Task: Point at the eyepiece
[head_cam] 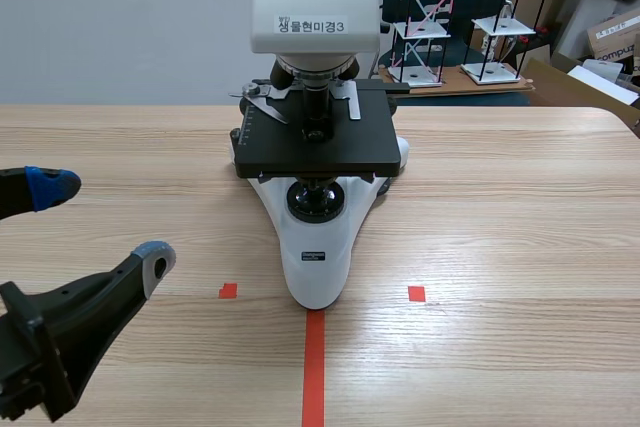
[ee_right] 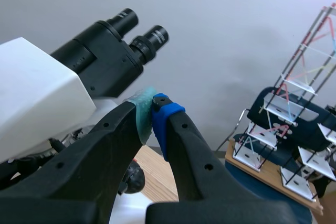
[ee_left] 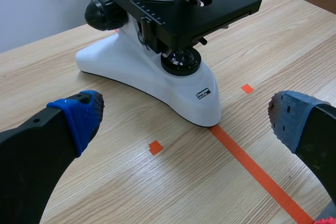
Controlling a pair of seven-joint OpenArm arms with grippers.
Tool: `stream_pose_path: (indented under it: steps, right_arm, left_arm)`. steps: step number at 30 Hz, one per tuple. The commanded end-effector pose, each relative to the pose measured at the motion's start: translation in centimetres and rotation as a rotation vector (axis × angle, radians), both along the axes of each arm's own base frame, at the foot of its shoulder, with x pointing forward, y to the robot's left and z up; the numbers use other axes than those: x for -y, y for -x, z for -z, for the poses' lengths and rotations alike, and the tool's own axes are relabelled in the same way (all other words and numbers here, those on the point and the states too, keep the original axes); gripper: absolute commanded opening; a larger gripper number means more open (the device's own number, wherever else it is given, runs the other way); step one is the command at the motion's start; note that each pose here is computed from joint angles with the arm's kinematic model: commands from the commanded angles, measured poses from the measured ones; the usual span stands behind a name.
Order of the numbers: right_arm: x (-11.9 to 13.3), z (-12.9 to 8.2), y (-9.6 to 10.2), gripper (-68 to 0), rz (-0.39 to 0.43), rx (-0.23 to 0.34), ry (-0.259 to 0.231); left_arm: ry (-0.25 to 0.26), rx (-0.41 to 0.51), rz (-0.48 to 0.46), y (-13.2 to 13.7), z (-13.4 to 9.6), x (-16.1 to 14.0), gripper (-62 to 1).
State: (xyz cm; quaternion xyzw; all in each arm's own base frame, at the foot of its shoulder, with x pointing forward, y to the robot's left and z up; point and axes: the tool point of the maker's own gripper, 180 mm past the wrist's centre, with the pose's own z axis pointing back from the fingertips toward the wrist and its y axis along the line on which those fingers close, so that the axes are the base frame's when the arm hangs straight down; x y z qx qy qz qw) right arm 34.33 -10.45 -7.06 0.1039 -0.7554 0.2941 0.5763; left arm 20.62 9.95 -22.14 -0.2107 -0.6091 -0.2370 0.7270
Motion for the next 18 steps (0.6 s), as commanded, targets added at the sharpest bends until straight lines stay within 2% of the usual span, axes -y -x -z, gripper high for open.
stream_pose_path:
  steps: [1,4,9,15,18]
  right_arm:
    - [-0.6,-1.4,-0.1,-67.7,-0.013,0.034,0.010]
    - [-1.7,-2.1,-0.8,-67.7,-0.033,0.035,0.041]
    - [-1.9,-2.1,-2.9,-67.7,-0.032,0.018,0.047]
    - [-0.6,-1.7,-6.3,-67.7,-0.005,-0.045,-0.004]
    - [-0.3,-1.8,-7.6,-67.7,-0.005,-0.055,-0.004]
  left_arm:
    - [0.022,0.022,0.008,0.0,-0.8,0.4,1.4]
    - [0.022,0.022,0.008,0.0,-0.8,0.4,1.4]
    - [0.022,0.022,0.008,0.0,-0.8,0.4,1.4]
    - [0.021,0.021,0.008,0.0,-0.8,0.4,1.4]
    - [0.021,0.021,0.008,0.0,-0.8,0.4,1.4]
